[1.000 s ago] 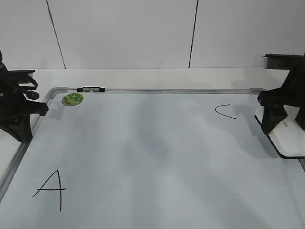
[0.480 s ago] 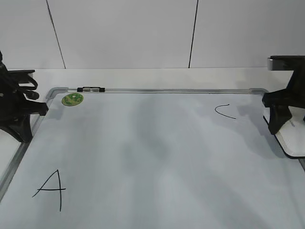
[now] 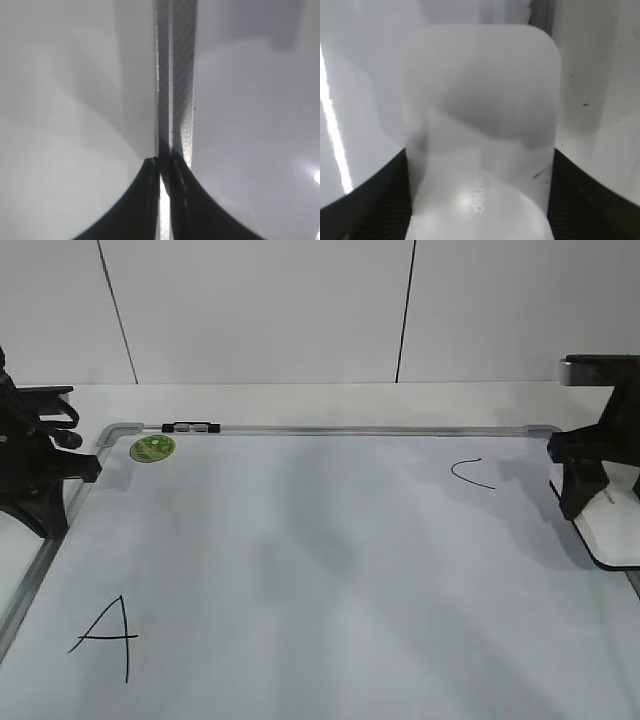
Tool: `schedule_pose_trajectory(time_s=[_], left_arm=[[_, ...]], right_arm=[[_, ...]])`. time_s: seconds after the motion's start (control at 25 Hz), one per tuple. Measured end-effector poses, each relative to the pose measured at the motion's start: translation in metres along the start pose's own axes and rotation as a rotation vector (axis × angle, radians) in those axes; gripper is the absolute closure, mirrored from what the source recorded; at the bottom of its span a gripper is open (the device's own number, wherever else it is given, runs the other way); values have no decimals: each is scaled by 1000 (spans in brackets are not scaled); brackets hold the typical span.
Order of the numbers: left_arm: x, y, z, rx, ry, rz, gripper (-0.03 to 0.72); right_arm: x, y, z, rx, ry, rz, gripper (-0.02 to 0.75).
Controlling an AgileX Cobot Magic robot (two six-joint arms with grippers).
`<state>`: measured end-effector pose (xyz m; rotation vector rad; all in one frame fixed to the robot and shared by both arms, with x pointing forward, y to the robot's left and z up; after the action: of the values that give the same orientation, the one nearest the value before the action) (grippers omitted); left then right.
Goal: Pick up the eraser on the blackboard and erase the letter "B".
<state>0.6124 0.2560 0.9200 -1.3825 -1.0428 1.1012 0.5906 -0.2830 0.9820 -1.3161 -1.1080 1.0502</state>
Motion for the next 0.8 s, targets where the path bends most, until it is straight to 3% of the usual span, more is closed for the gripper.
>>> schedule_pose_trajectory(time_s=[0.8], left_arm=[[0, 0, 0, 0, 0, 0, 657]], right_arm=[[4, 34, -6, 76, 13, -2, 193]])
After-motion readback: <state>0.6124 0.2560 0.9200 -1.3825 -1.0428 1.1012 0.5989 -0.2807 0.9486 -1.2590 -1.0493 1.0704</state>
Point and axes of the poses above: a point on each arm's last joint axis where the gripper is mounted, y pointing out along that axis toward the gripper, x along the wrist's bending axis when the last joint is at zero, z = x × y, the point moved 1 cm from there along y, pointing out along that axis toward the gripper, and after that the axes turned 11 degrees about y, right-handed, at the moved point
